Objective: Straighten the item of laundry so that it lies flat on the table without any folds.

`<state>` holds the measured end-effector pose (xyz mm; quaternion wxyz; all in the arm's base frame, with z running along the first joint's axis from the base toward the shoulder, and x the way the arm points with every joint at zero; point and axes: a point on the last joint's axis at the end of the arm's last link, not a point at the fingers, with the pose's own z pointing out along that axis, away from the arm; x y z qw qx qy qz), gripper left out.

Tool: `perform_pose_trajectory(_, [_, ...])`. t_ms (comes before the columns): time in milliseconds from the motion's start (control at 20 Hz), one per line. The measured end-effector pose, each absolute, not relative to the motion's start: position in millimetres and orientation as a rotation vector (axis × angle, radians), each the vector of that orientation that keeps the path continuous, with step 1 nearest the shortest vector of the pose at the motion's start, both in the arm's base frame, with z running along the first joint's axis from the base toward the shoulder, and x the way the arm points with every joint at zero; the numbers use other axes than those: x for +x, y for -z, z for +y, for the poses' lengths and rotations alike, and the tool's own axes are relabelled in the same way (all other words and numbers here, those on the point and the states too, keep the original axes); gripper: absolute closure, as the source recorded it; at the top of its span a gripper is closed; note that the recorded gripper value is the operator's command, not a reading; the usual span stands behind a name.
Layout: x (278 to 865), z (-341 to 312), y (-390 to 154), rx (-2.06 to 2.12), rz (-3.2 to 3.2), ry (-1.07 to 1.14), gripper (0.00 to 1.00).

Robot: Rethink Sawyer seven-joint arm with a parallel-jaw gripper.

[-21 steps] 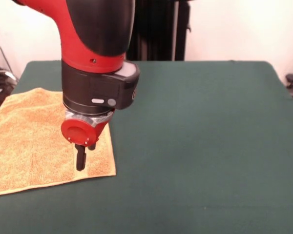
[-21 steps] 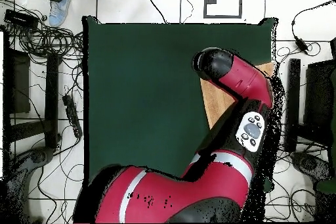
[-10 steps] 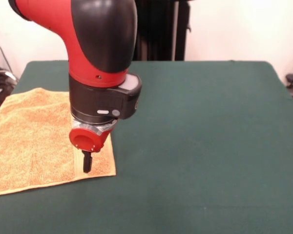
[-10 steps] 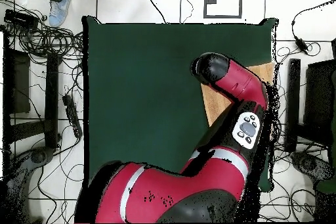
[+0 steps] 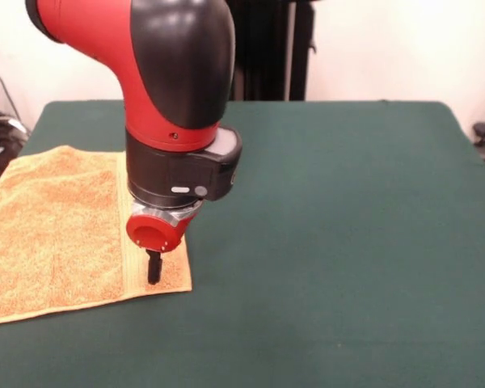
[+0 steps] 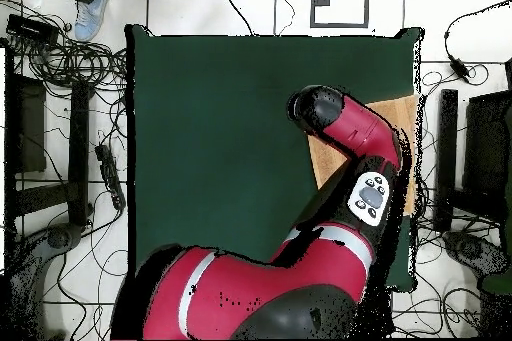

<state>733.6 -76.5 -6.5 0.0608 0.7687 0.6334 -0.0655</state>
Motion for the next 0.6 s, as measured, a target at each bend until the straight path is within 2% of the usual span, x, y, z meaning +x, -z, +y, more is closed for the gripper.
perform_pose_trajectory(600, [720.3, -63.1, 31.9, 2.325, 1.954, 0.245, 0.0])
